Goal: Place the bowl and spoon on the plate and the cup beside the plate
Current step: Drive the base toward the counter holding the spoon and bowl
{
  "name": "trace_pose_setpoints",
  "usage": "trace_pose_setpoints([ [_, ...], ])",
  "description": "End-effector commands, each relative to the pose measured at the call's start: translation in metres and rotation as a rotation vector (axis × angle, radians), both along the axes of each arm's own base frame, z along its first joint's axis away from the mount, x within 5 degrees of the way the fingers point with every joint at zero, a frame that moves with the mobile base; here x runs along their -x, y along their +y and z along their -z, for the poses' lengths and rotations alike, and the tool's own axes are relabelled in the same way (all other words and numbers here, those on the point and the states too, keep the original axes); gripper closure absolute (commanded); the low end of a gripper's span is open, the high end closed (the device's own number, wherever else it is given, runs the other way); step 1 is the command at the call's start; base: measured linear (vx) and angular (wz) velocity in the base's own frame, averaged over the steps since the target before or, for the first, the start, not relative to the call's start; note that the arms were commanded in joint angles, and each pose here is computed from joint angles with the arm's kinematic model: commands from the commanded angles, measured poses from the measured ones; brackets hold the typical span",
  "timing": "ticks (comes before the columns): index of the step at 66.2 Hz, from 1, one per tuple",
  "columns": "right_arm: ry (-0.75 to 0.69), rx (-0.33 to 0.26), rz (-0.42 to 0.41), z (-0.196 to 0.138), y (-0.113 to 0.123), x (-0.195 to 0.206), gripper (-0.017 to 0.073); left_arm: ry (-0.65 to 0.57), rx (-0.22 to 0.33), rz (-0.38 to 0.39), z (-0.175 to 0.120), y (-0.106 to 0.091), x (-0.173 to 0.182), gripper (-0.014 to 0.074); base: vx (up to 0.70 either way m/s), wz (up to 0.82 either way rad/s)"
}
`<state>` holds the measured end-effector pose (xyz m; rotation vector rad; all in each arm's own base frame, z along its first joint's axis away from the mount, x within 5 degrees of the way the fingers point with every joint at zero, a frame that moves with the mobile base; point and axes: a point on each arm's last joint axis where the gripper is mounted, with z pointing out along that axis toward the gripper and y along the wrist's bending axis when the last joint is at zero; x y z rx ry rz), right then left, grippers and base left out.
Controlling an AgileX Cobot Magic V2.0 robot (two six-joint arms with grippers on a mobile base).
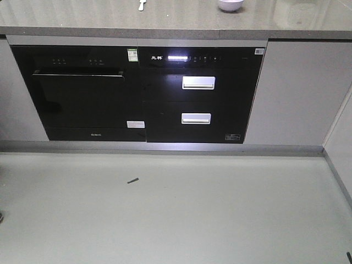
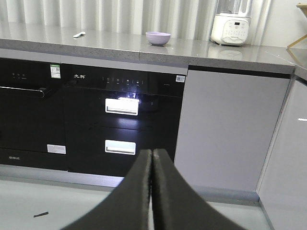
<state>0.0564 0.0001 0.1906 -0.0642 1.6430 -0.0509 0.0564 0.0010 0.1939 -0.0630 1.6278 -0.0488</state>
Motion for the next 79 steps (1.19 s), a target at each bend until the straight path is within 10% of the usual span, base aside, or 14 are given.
trace_pose_setpoints([
  [1,-0.071,0.008,0.002,-0.0046,0.0,-0.0002,0.057,-0.099,0.014,0.013,-0.0128,-0.001,0.0018,0.06,0.27,0.01],
  [79,-0.071,0.008,0.002,-0.0046,0.0,-0.0002,0.057,-0.099,0.014,0.013,-0.0128,-0.001,0.0018,0.06,0.23,-0.04],
])
